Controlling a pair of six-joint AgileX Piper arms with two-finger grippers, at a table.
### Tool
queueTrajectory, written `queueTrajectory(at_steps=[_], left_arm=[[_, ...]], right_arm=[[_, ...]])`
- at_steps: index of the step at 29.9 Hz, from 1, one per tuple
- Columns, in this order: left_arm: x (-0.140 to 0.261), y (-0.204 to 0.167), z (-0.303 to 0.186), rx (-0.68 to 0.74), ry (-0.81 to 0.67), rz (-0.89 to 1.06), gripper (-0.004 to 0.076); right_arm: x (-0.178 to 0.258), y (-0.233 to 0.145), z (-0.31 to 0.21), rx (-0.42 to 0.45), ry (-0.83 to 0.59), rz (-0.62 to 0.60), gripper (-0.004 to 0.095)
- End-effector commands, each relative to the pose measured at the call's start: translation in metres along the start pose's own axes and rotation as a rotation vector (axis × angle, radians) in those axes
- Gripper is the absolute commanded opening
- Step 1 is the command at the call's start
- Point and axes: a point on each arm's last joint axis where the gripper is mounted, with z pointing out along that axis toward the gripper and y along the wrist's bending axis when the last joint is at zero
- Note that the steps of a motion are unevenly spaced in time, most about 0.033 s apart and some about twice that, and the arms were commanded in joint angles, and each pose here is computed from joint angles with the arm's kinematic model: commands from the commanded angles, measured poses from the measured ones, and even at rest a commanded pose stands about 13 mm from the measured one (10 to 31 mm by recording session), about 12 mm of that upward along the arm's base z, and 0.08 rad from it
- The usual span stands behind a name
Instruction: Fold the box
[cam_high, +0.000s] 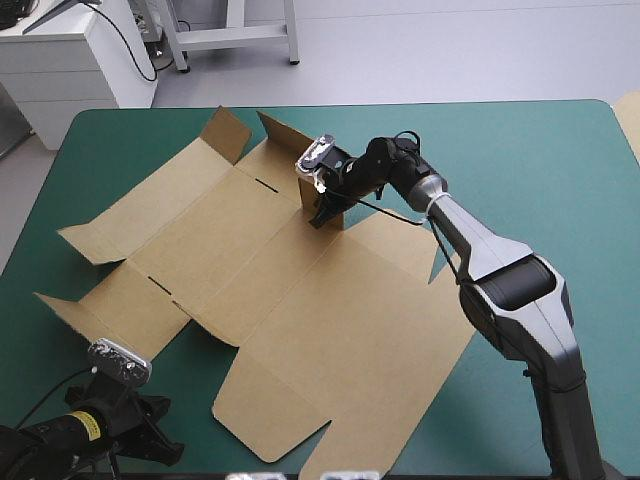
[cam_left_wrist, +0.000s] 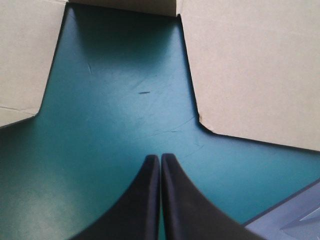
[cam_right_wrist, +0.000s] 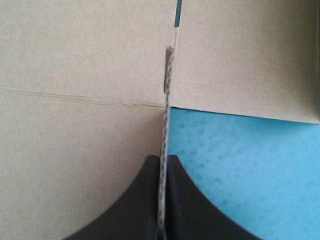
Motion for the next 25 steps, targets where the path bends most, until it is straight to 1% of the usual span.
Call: queueTrajectory(at_steps=[1, 3, 6, 11, 20, 25], left_arm=[[-0.008, -0.001, -0.005, 0.009, -0.059, -0.008, -0.0008], [-0.008, -0.001, -0.005, 0.009, -0.059, -0.008, -0.0008], [-0.008, -0.001, -0.005, 0.009, -0.059, -0.008, -0.0008], [-0.008, -0.001, -0.005, 0.009, -0.059, -0.008, -0.0008], [-0.008, -0.001, -0.005, 0.009, -0.059, -0.008, -0.0008], [-0.008, -0.001, -0.005, 0.009, -0.059, -0.008, -0.0008]], right_arm=[[-0.026, 0.002, -0.038, 0.05, -0.114, -0.044, -0.0021], [-0.026, 0.003, -0.038, 0.043, -0.104, -0.076, -0.0021], [-0.023, 0.006, -0.039, 0.016, -0.074, -0.161, -0.0021], [-0.021, 0.012, -0.044, -0.034, -0.032, -0.239, -0.0021], [-0.036, 0.013, -0.062, -0.016, -0.086, -0.411, -0.0021], [-0.043, 0.015, -0.07, -0.027, -0.115, -0.512, -0.0021]])
